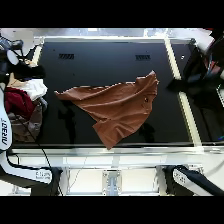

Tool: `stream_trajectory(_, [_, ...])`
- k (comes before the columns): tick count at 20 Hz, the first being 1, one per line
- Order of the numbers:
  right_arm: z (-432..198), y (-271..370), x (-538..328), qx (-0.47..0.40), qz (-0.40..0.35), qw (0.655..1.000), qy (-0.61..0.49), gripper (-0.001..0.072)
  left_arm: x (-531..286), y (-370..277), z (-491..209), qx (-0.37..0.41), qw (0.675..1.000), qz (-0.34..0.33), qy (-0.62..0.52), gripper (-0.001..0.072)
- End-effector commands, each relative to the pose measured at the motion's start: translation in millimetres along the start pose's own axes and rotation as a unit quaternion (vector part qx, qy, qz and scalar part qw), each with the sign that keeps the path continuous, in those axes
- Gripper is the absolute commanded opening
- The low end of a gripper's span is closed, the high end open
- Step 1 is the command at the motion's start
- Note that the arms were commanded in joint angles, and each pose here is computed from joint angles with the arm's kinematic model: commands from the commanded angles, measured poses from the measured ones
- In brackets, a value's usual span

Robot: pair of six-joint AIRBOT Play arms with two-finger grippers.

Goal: Fold the shirts.

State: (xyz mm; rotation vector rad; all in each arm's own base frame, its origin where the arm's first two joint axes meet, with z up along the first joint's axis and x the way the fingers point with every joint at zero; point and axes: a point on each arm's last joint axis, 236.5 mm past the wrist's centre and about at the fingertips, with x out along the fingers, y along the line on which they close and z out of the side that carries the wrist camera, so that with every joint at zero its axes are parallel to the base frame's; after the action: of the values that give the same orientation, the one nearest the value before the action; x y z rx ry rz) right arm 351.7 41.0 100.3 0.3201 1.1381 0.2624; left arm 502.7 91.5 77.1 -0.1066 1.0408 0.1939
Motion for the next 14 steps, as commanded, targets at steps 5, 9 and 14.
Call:
stream_trajectory(5, [-184.3,42.8,107.2,0.328,0.203,0.922,0.030,0.0554,-8.7,26.0,-13.4,-0.023,0.999,0.013,0.018,0.0716])
stream_trajectory(9, [-181.2,40.6,110.7,0.339,0.205,0.918,0.016,0.0553,-8.6,25.9,-16.4,-0.023,0.999,0.013,0.024,0.0715])
stream_trajectory(14, [-175.5,44.3,142.2,0.357,0.163,0.920,-0.009,0.0553,-8.2,24.2,-18.5,-0.024,0.999,0.009,0.029,0.0713])
